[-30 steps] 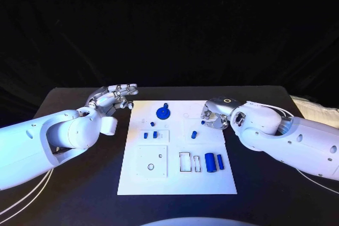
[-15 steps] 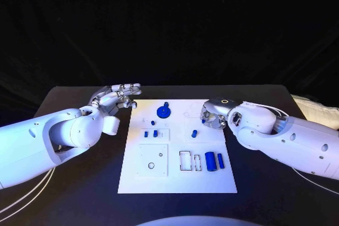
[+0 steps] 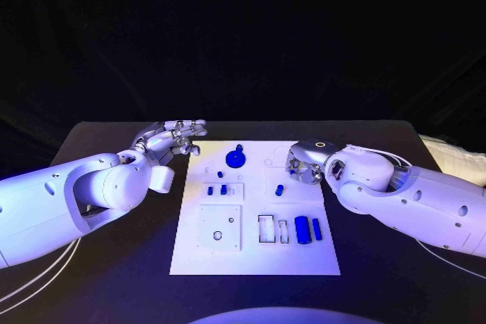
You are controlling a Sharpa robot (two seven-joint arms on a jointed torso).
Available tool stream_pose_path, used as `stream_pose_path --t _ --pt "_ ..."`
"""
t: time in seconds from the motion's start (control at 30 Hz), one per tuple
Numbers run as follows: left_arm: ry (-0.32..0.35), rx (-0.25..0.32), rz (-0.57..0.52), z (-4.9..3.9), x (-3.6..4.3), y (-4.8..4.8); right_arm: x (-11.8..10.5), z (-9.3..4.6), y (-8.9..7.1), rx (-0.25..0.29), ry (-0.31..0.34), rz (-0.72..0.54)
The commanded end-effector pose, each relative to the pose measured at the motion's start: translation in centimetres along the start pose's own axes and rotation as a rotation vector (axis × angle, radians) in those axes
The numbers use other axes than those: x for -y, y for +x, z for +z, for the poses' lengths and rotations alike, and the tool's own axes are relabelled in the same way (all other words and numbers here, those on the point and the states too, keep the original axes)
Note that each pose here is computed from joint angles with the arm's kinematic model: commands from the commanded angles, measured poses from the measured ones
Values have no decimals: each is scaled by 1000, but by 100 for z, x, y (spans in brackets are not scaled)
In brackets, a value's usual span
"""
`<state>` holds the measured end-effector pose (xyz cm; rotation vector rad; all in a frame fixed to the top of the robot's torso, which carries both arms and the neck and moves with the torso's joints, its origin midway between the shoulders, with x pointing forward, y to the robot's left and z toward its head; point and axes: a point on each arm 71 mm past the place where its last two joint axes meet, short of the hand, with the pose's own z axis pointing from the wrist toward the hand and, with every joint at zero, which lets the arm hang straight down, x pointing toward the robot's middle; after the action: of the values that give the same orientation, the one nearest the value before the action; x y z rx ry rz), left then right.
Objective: Assemble the parts on the task board
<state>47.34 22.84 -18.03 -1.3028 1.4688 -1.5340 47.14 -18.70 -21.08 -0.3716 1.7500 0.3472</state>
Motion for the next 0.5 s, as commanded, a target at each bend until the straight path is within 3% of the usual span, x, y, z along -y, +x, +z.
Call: stream_pose_path --t 0.03,0.5 --pt "1 -26 7 2 3 34 -61 -7 82 -39 -27 7" --pt "-3 -29 15 6 0 38 -53 -8 80 -19 -10 -1"
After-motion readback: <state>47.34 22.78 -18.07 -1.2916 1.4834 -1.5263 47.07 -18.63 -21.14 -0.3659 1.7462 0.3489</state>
